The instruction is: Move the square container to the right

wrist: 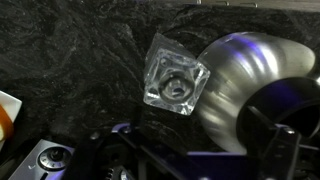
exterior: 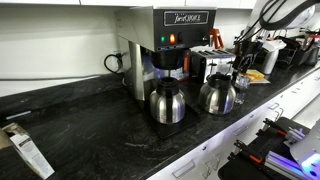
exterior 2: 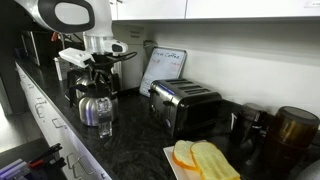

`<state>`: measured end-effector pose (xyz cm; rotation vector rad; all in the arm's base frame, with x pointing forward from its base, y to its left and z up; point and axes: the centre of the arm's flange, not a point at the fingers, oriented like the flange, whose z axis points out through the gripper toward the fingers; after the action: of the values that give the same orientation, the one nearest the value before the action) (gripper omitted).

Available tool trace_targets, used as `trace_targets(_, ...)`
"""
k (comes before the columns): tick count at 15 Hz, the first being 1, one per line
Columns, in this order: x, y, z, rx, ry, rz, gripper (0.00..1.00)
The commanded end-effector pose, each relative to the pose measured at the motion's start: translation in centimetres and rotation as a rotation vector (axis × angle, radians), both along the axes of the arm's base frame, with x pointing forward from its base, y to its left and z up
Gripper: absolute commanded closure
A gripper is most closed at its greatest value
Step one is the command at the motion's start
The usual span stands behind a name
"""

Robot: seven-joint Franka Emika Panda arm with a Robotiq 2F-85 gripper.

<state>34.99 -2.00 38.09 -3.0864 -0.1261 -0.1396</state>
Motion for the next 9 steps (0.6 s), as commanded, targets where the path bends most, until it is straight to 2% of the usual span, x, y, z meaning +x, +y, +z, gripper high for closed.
trace_targets(1,0.0,0.1,-0.7,-0.036,0.016,0.003,0.0)
trace_targets(9,-0.9,-1.5,-1.1,-0.118,0.033,-0.019,0.0)
